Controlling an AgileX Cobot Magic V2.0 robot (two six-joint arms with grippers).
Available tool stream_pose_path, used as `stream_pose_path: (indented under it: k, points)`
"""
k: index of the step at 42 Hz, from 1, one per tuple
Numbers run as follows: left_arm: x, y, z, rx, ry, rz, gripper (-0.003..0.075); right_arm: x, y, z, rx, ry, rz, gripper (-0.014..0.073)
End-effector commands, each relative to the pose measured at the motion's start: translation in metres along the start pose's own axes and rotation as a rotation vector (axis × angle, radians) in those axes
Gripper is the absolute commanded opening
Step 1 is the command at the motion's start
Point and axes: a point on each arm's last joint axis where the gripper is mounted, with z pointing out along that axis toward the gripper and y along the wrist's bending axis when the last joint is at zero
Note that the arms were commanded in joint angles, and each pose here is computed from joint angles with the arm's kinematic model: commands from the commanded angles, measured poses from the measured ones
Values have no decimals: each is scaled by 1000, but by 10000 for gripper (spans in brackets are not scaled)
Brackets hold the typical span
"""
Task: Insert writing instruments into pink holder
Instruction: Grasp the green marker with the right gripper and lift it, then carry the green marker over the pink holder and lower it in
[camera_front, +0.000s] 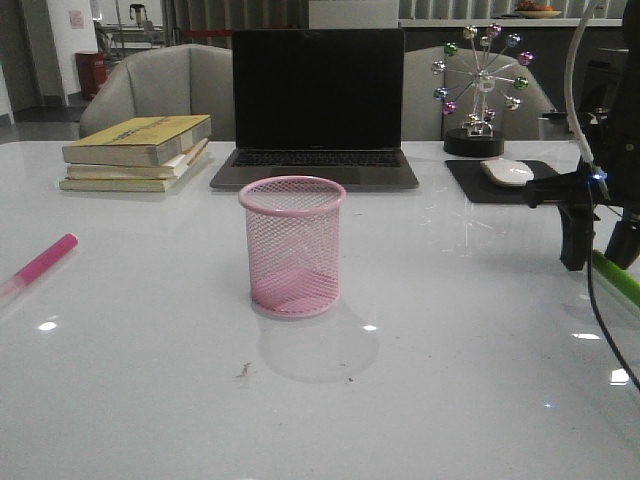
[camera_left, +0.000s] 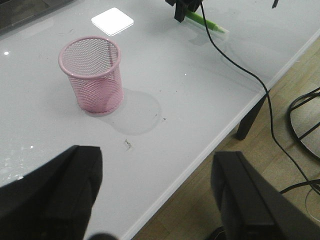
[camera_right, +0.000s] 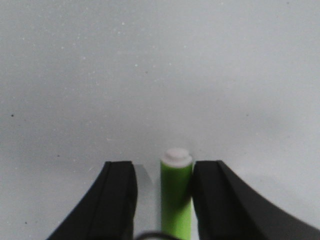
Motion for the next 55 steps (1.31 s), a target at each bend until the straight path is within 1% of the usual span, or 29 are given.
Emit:
stream_pose_path:
  k: [1,14,25,28,29,32,34,36,40,45,50,51,53,55]
  points:
    - [-14,-1,-4,3,-96,-6,509,-12,-1,-30,0,-93,-10,363]
    - [-14,-1,-4,4,-97,-7,509,-11,-1,-30,1,-92,-13,363]
    - [-14,-1,-4,4,-97,-7,509,-9,-1,-24,3,-53,-13,353]
    - [-14,-1,-4,4,-97,-7,509,-9,-1,-26,4,-63,-14,279]
    - [-14,-1,-4,4,-97,-7,509,-10,-1,-27,3,-68,-14,235]
    - [-14,-1,-4,4,-97,-7,509,-11,-1,-29,3,-76,-14,140]
    - [-14,-1,-4,4,-97,-7,509,-11,-1,-31,3,-80,-14,106]
    - [-14,-1,-4,4,-97,-7,509,-11,-1,-36,2,-92,-14,92]
    - [-14,-1,-4,4,-97,-7,509,-14,2,-54,-4,-160,-19,93]
    - [-14,-1,-4,4,-97,-7,509,-12,15,-89,-41,-319,-30,93]
    - [-14,-1,-4,4,-97,-7,509,5,42,-136,-120,-572,-59,93]
    - [-14,-1,-4,4,-97,-7,509,9,48,-139,-133,-611,-69,93]
    - [-14,-1,-4,4,-97,-7,509,20,61,-157,-174,-733,-90,93]
    - [-14,-1,-4,4,-97,-7,509,31,74,-167,-215,-840,-116,93]
